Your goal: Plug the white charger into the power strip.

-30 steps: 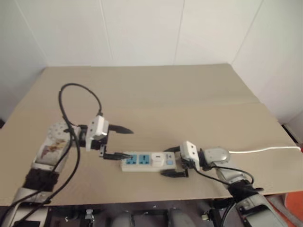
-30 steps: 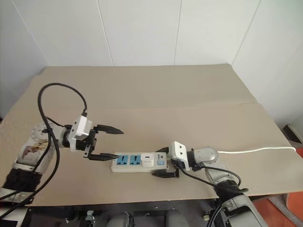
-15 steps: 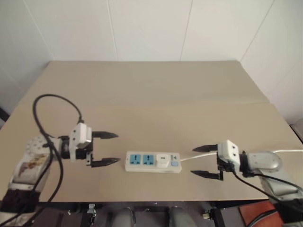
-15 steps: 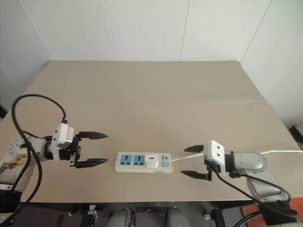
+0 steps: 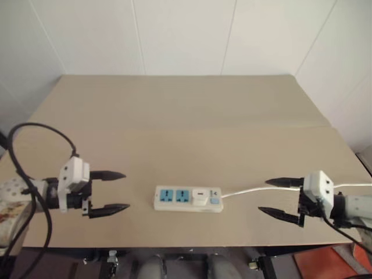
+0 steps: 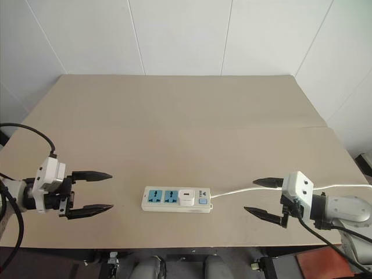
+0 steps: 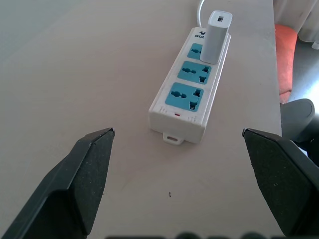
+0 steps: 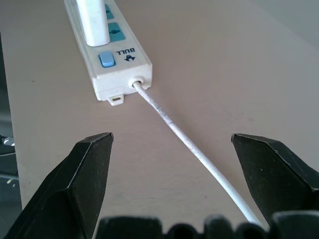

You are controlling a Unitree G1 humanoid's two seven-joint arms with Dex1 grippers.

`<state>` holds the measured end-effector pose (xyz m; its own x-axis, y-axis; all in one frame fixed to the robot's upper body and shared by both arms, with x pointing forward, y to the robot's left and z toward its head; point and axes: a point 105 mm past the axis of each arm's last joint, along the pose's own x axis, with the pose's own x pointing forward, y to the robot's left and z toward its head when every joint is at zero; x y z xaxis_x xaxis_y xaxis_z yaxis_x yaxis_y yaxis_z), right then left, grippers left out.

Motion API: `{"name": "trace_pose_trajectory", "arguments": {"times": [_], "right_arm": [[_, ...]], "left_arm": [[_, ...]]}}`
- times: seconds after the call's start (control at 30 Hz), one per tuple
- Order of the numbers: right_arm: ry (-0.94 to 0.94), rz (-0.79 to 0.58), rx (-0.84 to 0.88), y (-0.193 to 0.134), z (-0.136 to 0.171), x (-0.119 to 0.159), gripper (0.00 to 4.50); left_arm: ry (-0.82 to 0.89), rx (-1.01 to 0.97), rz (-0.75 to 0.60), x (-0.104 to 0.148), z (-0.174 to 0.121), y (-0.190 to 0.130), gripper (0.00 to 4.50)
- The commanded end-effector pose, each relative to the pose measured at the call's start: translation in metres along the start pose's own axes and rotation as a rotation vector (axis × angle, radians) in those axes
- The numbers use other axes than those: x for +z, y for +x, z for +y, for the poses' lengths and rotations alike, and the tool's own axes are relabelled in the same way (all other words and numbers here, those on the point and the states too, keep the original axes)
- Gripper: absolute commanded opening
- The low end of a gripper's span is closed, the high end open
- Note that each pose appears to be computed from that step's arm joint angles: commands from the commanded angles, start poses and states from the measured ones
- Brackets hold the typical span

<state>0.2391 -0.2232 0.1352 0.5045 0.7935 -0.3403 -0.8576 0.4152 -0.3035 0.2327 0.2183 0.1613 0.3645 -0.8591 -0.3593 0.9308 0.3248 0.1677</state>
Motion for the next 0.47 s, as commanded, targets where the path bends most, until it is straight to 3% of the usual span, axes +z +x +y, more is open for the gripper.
{"name": "trace_pose_trajectory", "arguments": {"times": [0.03, 0.47], "right_arm": [[-0.029, -0.011, -0.017, -0.005, -0.002, 0.009, 4.46], [-0.016, -0.029, 0.007, 0.011, 0.005, 0.004, 4.46]], "left_arm": [[0.043, -0.004, -0.006, 0.012, -0.001, -0.004, 4.5], [0.057, -0.026, -0.04, 0.019, 0.003, 0.004, 4.5]]}}
